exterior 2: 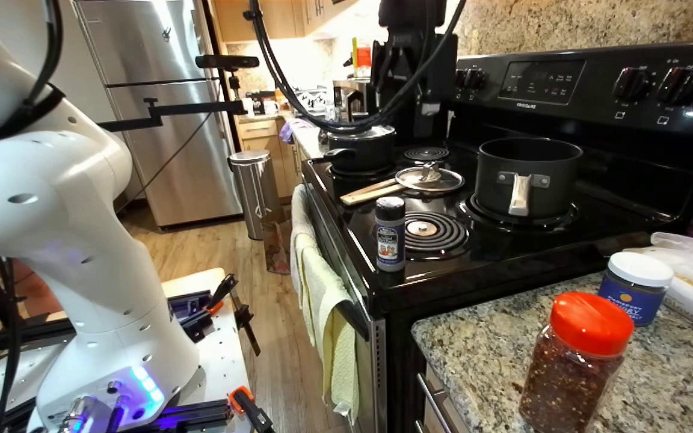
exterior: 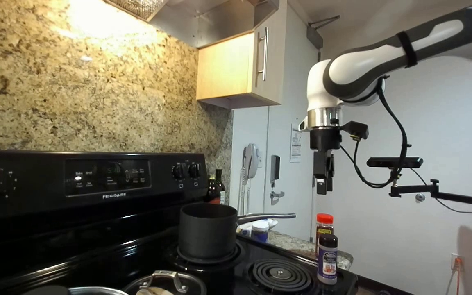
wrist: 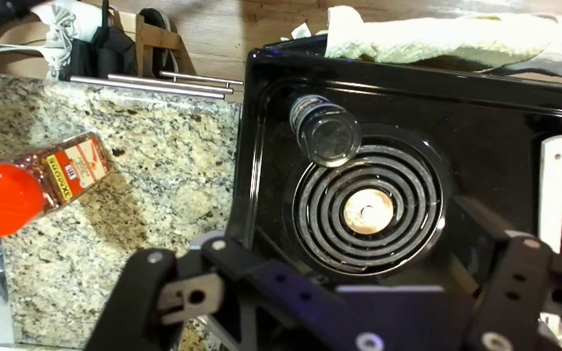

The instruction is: Pick up the bottle from the base top and put it on the stove

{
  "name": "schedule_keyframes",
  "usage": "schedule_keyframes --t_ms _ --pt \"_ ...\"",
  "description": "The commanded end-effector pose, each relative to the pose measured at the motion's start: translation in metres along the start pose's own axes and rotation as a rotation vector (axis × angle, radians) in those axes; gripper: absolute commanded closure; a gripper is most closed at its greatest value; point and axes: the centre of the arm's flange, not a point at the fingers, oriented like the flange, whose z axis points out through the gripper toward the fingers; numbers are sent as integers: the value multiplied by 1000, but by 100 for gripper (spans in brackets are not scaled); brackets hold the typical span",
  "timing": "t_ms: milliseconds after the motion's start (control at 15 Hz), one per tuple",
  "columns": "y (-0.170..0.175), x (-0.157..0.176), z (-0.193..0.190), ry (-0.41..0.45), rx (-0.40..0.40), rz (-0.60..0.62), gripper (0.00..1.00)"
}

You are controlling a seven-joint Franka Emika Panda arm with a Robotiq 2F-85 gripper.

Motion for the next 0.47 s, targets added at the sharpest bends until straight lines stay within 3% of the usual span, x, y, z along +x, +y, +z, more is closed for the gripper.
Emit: schedule_keyframes --t_ms 0,400 --pt "-4 6 -23 14 36 20 0" --pt "-1 5 -25 47 22 26 0"
